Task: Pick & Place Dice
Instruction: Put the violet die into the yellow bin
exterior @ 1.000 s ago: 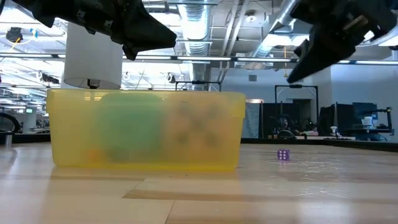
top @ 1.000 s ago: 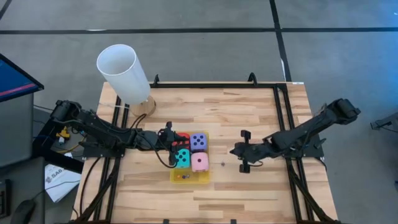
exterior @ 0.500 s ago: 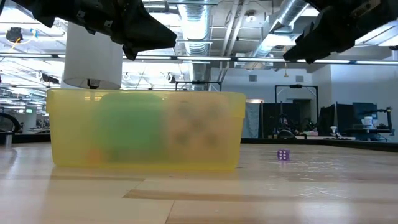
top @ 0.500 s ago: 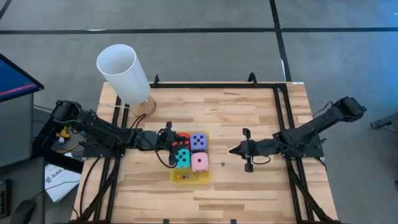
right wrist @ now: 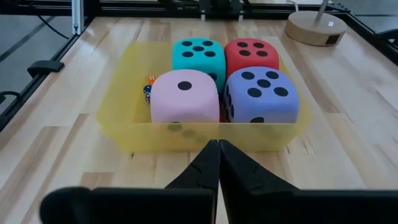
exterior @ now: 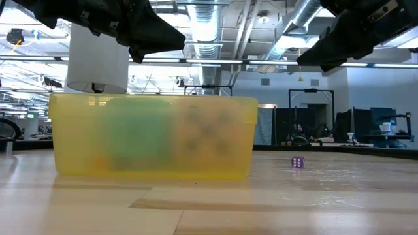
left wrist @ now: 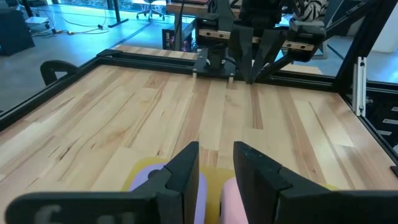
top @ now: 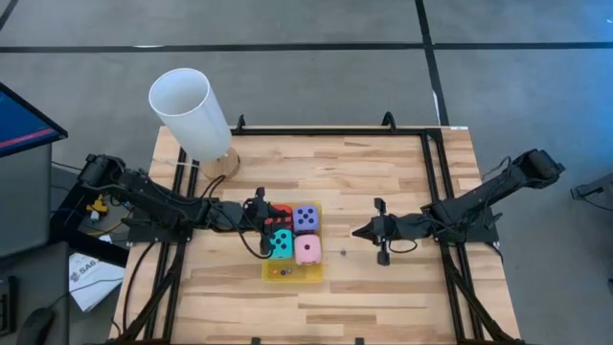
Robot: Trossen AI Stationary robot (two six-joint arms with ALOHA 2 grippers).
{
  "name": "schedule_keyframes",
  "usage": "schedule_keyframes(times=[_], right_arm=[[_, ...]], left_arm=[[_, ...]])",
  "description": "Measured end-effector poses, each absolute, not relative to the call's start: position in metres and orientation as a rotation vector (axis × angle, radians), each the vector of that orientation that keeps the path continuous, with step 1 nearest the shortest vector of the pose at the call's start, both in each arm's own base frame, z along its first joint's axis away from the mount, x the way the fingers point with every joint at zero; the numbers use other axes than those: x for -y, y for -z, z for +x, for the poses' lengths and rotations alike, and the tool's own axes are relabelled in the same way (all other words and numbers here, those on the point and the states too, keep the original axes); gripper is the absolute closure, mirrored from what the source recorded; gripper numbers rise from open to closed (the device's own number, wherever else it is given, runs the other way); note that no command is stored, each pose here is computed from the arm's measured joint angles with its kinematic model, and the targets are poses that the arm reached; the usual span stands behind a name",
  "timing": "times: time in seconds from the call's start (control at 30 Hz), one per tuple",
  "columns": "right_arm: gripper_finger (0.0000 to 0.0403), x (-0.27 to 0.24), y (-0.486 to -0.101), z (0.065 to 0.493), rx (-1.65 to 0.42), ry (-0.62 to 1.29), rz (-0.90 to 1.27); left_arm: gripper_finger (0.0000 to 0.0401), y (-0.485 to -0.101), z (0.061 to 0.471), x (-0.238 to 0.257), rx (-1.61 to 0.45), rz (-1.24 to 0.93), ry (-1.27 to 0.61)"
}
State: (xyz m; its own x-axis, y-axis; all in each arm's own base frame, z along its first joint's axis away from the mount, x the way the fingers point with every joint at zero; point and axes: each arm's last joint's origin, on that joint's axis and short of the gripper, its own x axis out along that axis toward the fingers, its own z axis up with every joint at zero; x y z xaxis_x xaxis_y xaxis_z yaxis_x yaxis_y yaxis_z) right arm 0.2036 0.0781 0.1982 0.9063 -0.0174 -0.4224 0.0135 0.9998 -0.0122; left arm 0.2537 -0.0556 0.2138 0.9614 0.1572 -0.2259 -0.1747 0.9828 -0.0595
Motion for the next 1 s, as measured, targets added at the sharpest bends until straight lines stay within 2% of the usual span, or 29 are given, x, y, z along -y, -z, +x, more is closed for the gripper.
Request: schedule_keyframes(times=[1.0], right_arm=[[0.0398, -0.0779, -0.1980, 0.2036, -0.438, 0.012, -0.029]], left_arm=[[0.0311, -0.2138, 0.2537, 0.0556, -0.222, -0.079, -0.168]])
